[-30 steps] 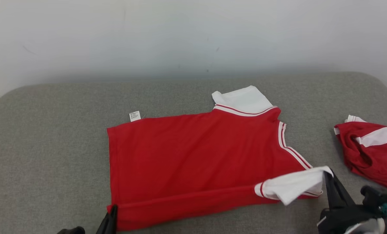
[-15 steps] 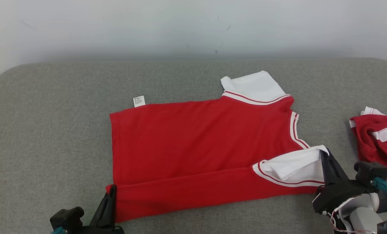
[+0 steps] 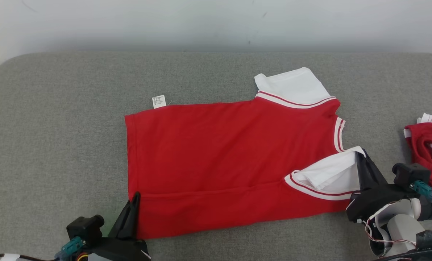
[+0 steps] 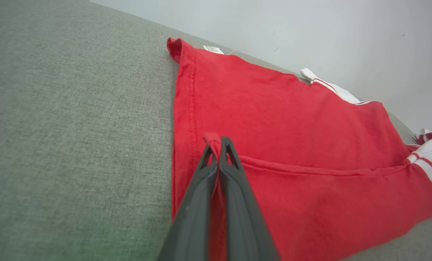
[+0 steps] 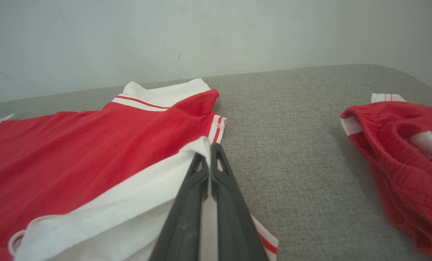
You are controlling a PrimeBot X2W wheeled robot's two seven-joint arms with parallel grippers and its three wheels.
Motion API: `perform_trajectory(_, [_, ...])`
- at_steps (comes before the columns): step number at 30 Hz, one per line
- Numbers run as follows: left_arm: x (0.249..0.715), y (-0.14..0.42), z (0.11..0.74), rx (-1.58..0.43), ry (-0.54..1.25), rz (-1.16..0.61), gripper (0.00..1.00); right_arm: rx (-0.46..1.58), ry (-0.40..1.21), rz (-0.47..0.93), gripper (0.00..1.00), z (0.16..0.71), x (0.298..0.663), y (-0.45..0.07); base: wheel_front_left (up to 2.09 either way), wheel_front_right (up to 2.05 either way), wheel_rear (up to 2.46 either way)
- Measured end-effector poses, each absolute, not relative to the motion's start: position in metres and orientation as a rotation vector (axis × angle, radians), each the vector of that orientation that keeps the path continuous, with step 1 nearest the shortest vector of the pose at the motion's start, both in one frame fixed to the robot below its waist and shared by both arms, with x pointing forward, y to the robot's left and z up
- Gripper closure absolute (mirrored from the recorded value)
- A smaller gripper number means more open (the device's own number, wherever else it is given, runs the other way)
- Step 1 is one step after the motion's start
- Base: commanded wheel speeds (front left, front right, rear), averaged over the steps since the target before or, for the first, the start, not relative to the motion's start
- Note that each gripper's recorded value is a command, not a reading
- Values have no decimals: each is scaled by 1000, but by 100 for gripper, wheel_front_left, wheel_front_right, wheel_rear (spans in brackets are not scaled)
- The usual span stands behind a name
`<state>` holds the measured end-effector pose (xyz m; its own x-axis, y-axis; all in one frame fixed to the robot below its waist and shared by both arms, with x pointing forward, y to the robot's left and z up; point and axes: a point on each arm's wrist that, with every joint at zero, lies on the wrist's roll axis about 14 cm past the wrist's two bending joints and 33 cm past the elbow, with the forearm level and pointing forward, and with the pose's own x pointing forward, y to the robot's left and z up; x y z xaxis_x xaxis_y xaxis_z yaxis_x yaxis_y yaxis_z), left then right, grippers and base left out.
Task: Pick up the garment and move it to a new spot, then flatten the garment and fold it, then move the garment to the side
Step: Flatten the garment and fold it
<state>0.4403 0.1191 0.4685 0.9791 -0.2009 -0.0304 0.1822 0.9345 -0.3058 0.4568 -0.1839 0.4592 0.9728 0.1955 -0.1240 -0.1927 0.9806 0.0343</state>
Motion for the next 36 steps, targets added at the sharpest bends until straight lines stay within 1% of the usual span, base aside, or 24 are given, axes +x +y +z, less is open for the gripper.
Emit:
perform_trajectory(24, [455, 126, 464, -276, 67, -179, 100, 2, 115, 181, 100, 462, 482, -182, 0, 0, 0])
perform_trajectory(25, [455, 127, 463, -278, 69, -177, 91, 5, 114, 178, 75, 463, 482, -182, 0, 0, 0])
perform_trajectory(26, [455, 128, 463, -278, 70, -174, 53, 4, 120, 172, 12, 462, 482, -184, 0, 0, 0])
perform_trajectory(27, [455, 129, 463, -279, 68, -171, 0, 5, 120, 167, 0, 462, 483, -185, 0, 0, 0])
perform_trajectory(32, [454, 134, 468, -281, 52, -155, 0, 2, 99, 143, 0, 469, 482, -193, 0, 0, 0])
perform_trajectory(36, [441, 142, 465, -283, 58, -129, 0, 20, 108, 132, 0, 464, 465, -193, 0, 0, 0])
